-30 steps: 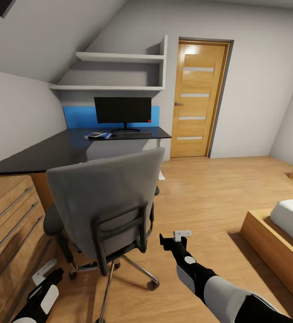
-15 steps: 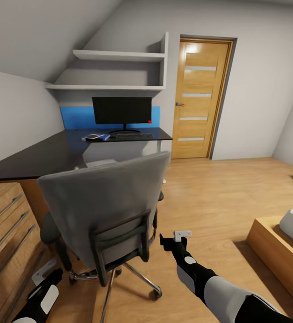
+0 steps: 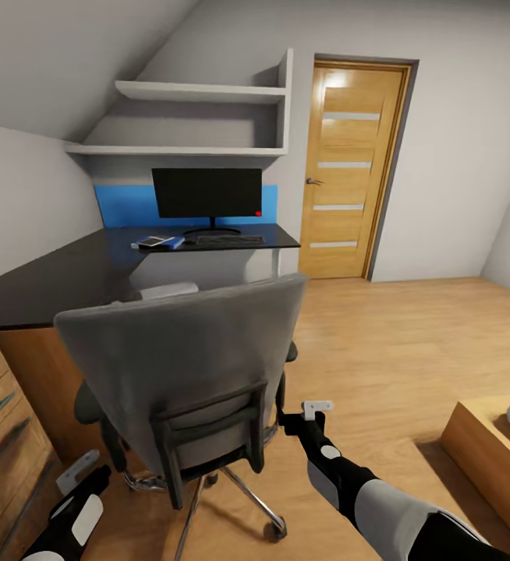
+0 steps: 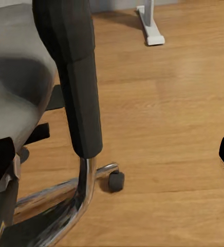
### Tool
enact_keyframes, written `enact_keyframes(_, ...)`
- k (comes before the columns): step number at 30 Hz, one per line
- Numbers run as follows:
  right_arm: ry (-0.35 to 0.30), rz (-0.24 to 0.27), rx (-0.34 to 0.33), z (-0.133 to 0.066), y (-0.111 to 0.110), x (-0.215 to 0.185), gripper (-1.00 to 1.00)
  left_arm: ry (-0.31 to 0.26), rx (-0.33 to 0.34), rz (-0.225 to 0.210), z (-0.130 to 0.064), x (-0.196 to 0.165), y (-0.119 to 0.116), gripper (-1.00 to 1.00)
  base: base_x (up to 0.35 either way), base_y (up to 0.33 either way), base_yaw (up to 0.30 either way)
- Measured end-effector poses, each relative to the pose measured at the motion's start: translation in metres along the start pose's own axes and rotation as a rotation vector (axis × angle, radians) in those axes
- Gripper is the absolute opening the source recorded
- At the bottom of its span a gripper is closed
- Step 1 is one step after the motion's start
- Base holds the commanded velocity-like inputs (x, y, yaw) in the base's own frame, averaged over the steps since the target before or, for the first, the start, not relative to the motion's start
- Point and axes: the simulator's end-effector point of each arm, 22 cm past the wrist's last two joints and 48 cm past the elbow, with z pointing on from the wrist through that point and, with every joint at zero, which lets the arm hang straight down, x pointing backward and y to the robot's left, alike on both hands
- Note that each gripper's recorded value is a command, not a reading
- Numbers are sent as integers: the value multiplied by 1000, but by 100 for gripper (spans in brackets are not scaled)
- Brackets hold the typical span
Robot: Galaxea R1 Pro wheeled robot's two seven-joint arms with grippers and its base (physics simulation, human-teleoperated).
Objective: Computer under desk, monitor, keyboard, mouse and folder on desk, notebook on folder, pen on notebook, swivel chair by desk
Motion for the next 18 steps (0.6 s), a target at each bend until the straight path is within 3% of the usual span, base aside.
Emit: enact_keyframes(18, 1, 2, 5, 0, -1, 1, 100, 2, 4, 1, 0, 2, -2, 100, 306, -74, 0)
